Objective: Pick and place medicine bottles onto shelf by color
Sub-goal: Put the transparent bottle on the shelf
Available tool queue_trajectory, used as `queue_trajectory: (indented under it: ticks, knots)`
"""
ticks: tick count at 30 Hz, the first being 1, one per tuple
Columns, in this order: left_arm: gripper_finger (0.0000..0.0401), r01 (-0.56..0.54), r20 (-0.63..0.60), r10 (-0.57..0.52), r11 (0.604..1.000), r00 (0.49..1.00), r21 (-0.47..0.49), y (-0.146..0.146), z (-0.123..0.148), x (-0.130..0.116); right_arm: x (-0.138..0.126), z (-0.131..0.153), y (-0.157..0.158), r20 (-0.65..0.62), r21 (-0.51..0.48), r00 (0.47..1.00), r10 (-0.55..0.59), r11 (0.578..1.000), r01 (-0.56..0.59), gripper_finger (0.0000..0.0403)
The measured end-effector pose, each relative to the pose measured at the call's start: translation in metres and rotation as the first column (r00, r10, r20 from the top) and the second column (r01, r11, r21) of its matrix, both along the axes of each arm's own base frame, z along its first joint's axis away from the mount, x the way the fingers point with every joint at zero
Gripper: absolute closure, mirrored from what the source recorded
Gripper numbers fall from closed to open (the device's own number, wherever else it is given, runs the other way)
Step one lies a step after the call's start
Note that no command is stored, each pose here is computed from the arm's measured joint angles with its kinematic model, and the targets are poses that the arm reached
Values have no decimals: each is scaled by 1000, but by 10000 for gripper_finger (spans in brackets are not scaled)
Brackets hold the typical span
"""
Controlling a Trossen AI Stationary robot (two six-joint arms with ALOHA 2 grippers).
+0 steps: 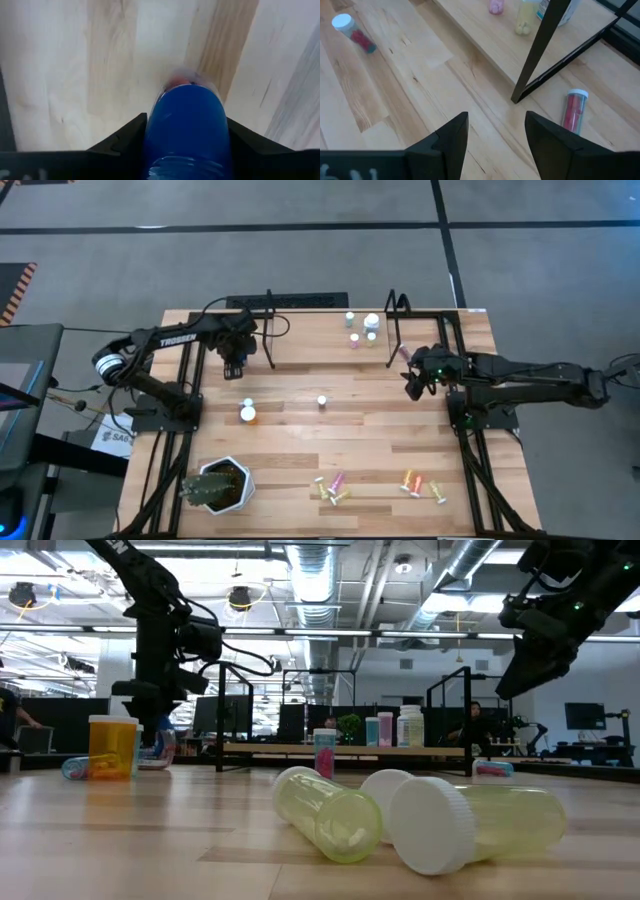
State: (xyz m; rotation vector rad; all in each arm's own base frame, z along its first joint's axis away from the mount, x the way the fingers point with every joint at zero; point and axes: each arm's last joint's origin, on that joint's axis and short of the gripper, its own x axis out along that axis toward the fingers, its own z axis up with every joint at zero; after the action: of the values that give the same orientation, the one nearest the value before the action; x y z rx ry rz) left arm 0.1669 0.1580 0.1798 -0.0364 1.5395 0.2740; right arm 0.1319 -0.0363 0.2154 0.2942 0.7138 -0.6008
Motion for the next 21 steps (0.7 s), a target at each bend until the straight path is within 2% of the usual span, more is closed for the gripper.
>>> queue_trajectory:
  ticks: [5, 8, 11, 14, 17, 21]
  knots:
    - [246, -56, 61, 59, 997, 996, -51, -1, 3, -3, 0, 0, 0, -3, 1, 1000, 0, 1000, 0, 187]
    - [237, -86, 98, 88, 996, 991, -23, -4, 14, -6, 0, 0, 0, -3, 1, 1000, 0, 1000, 0, 187]
    - [216, -131, 134, 124, 990, 983, 44, -9, 29, -14, 0, 0, 0, -3, 1, 1000, 0, 1000, 0, 187]
    - [211, -221, 209, 200, 972, 957, 80, -14, 51, -19, 0, 0, 0, -2, 1, 1000, 1, 1000, -1, 187]
    - [221, -330, 295, 291, 940, 910, 91, -19, 80, -21, 0, 0, 0, -2, 1, 1000, 0, 1000, 0, 187]
    - [234, -373, 387, 293, 915, 874, 151, -31, 122, -17, 0, 0, 0, -1, 1, 1000, 0, 1000, 0, 187]
